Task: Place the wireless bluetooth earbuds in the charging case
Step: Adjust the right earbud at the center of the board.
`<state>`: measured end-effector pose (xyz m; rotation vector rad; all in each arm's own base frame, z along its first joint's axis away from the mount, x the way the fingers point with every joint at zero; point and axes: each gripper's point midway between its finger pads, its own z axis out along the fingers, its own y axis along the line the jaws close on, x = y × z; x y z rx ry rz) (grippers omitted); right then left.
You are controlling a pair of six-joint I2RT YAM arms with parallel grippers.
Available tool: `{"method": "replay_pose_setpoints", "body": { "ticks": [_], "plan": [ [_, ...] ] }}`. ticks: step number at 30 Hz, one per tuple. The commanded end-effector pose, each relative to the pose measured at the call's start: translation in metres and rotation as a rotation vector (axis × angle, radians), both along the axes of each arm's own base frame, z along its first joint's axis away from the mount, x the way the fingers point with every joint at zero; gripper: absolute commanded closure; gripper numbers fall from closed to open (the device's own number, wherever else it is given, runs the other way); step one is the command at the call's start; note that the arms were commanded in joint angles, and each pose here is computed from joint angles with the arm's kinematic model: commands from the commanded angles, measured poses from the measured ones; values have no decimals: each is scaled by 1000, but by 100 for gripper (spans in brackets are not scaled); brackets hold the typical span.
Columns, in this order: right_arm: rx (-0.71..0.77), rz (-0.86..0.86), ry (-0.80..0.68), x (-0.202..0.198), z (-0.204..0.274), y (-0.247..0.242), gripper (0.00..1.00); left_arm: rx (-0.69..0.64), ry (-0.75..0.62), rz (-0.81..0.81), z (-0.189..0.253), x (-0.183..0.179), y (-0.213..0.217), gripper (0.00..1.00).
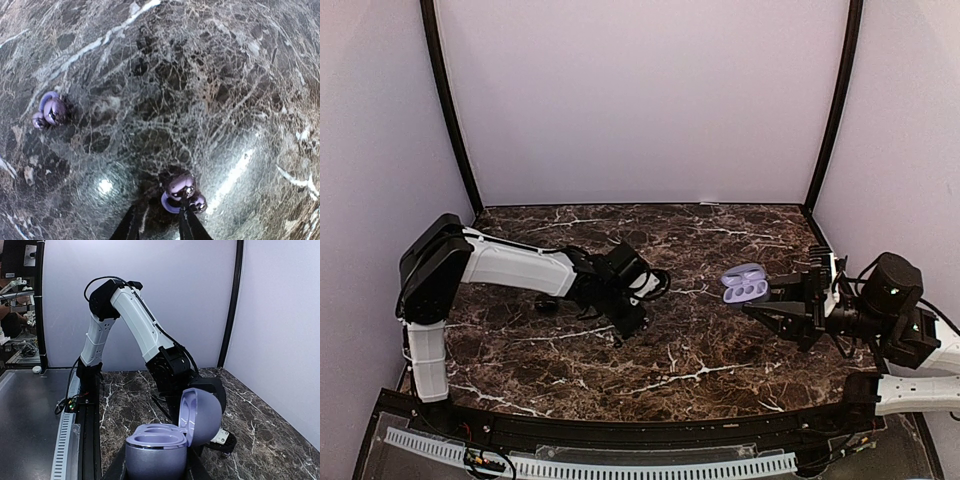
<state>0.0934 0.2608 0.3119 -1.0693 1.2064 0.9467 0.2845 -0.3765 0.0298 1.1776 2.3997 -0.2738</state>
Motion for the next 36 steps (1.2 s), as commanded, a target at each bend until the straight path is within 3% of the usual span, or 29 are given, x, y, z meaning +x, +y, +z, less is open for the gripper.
{"method": "replay_pose_setpoints", "body": {
  "ticks": [1, 13, 23, 31, 36],
  "plan": [
    [38, -4, -9, -1, 10, -3, 100, 3, -51, -21, 11, 14, -9, 73],
    [38, -5, -7, -1, 9, -2, 100, 18, -73, -39, 17, 25, -18, 73],
    [39, -7, -8, -1, 9, -3, 100, -143, 20, 56, 24, 12, -20, 76],
    [35, -7, -5, 0, 8, -2, 100, -158, 38, 136, 16, 13, -13, 76],
    [35, -7, -3, 0, 8, -2, 100, -186, 14, 171, 33, 18, -11, 71]
  ]
}}
